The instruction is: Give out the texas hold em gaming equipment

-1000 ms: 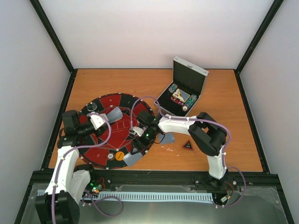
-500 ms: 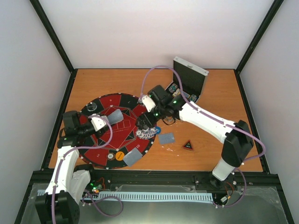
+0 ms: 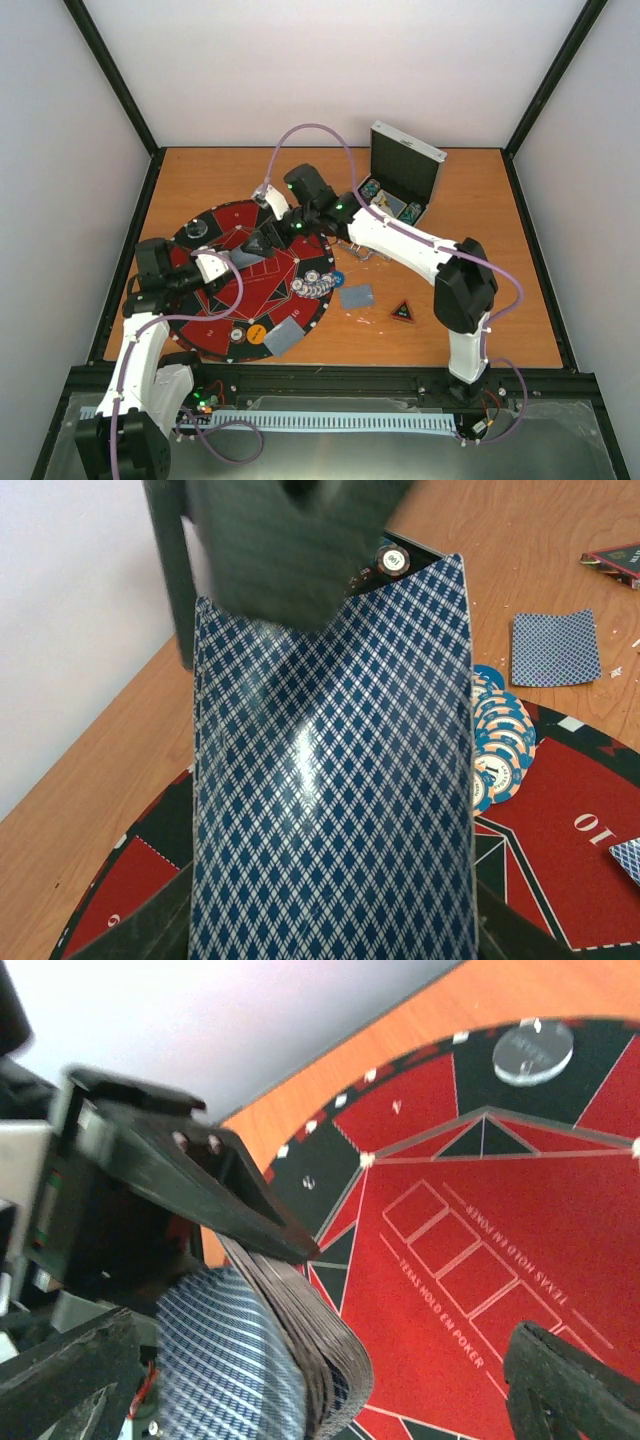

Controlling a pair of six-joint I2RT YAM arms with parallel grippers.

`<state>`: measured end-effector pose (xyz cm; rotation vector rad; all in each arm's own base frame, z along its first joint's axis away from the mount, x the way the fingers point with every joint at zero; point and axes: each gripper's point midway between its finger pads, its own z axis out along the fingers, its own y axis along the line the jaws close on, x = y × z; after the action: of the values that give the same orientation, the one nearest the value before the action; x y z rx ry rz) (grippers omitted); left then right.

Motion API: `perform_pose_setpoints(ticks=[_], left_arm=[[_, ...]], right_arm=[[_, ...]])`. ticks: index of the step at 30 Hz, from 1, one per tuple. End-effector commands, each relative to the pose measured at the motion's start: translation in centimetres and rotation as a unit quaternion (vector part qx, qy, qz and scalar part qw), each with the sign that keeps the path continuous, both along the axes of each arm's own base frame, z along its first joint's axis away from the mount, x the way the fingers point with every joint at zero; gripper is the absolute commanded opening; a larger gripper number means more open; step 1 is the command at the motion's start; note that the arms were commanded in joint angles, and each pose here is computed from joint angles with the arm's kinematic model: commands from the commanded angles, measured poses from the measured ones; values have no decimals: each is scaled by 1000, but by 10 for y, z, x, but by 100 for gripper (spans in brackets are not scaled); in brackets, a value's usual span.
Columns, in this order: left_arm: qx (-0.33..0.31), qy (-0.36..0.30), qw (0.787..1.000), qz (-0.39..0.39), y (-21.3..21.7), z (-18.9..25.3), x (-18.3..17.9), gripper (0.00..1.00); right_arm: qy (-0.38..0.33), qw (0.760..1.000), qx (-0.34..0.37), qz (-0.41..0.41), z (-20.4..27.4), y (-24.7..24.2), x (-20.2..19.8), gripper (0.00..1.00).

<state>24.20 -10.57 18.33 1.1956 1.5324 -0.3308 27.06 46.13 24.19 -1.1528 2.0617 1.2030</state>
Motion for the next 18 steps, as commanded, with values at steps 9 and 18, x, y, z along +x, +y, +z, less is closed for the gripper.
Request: perform_pose_setpoints(ticks=[9,18], left_arm=[[-4,-42,999,-21,-5,24,2,44],[-1,-39,999,-23,-5,18,1,44]], right_arm=[[-4,998,-69,-5,-34,-8,5,75],[-14,998,-68,-8,-19,-17,8,51]])
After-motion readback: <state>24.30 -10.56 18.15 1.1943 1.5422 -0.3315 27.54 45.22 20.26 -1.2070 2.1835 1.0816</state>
